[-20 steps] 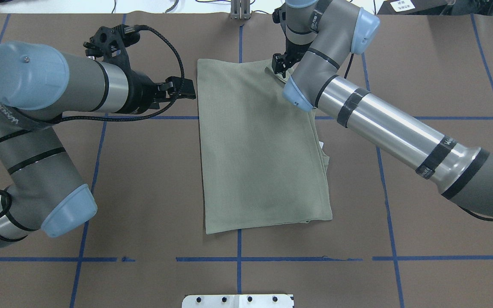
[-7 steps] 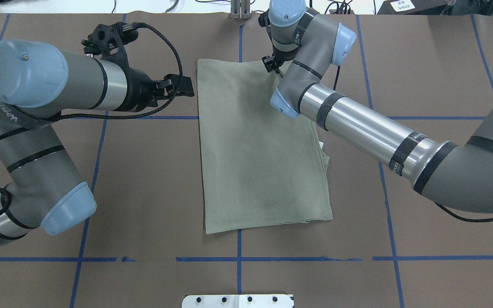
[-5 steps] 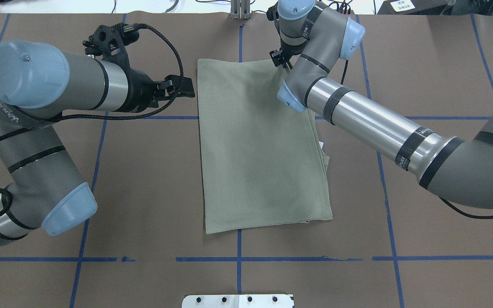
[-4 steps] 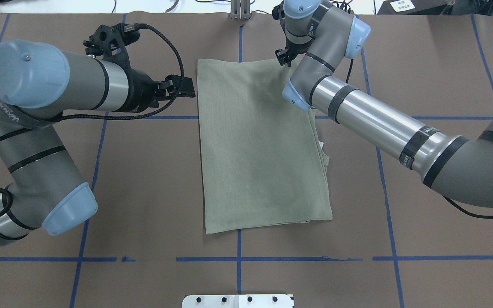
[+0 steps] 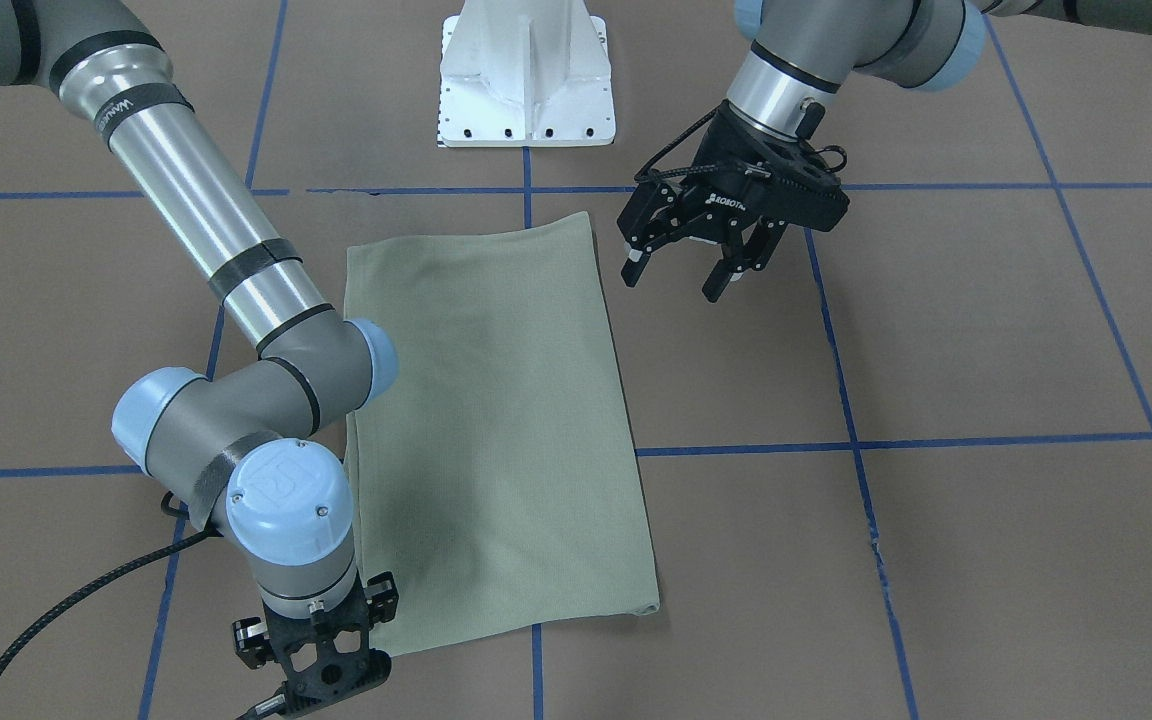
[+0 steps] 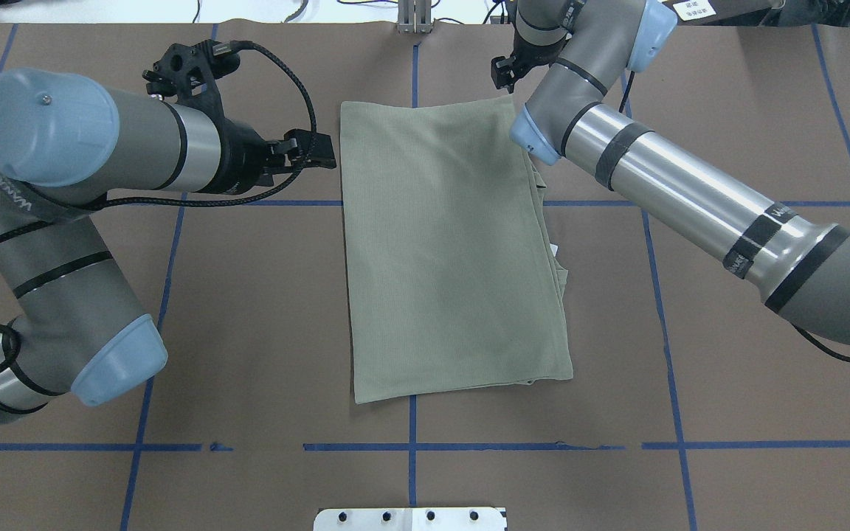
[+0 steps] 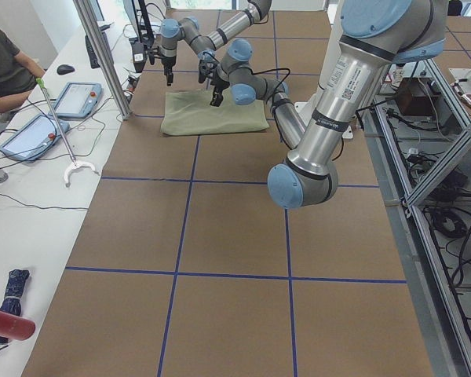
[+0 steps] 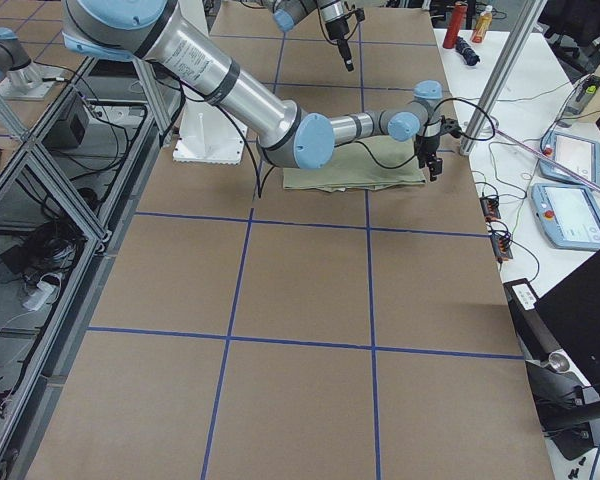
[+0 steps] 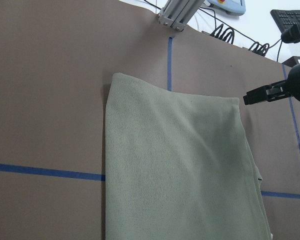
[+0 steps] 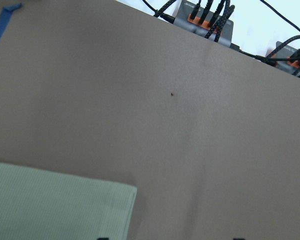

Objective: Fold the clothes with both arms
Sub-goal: 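Move the left gripper to the shirt's near end while the right lifts away, then grasp the near corner of the shirt with the left gripper, then grasp the other near corner with the right gripper while the left holds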

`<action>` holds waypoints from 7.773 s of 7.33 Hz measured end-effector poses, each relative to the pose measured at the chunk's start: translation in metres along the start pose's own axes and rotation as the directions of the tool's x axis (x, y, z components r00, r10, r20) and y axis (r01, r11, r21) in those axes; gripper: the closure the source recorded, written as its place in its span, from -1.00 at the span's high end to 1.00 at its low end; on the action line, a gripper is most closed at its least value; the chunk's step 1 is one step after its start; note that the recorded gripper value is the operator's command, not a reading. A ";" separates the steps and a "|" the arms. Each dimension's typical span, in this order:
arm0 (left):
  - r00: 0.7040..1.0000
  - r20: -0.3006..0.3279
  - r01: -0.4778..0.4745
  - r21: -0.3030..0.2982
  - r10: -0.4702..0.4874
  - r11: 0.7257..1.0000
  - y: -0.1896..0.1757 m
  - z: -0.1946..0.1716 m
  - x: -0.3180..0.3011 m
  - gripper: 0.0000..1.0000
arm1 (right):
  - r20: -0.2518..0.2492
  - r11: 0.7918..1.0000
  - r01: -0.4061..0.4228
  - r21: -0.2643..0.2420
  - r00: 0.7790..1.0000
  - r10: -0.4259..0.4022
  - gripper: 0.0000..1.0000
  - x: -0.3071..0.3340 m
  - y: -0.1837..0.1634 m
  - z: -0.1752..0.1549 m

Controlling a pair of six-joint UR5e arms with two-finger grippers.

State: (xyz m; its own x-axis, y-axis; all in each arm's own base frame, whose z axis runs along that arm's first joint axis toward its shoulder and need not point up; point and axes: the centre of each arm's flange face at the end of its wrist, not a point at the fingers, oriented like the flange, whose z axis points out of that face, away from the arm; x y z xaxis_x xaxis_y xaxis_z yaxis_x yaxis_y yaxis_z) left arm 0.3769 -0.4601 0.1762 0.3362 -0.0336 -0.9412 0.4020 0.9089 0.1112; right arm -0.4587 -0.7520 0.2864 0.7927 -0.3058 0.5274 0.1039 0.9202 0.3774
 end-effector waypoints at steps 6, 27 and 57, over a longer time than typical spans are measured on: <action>0.939 0.113 0.340 -0.194 -0.323 0.920 0.150 0.058 0.004 1.00 | 0.174 0.971 -0.197 -0.138 0.960 0.220 0.99 0.014 0.227 -0.086; 0.886 0.333 0.379 -0.115 -0.324 0.918 0.245 0.138 0.010 0.25 | 0.230 0.943 -0.265 -0.200 0.923 0.308 0.99 0.001 0.305 -0.116; 0.900 0.298 0.390 -0.222 -0.318 0.894 0.245 0.081 0.046 -1.00 | 0.035 0.708 -0.667 -0.233 0.721 0.692 0.12 -0.149 0.440 -0.038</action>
State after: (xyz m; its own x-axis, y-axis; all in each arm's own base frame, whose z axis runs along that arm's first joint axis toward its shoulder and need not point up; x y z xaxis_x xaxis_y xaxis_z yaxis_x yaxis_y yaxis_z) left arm 0.5596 -0.2727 0.1863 0.4288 -0.4434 -0.7871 0.3012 0.8916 -0.3382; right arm -0.5083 -0.2918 0.3444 0.6225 0.4073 0.6683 -0.3154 0.9121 -0.2621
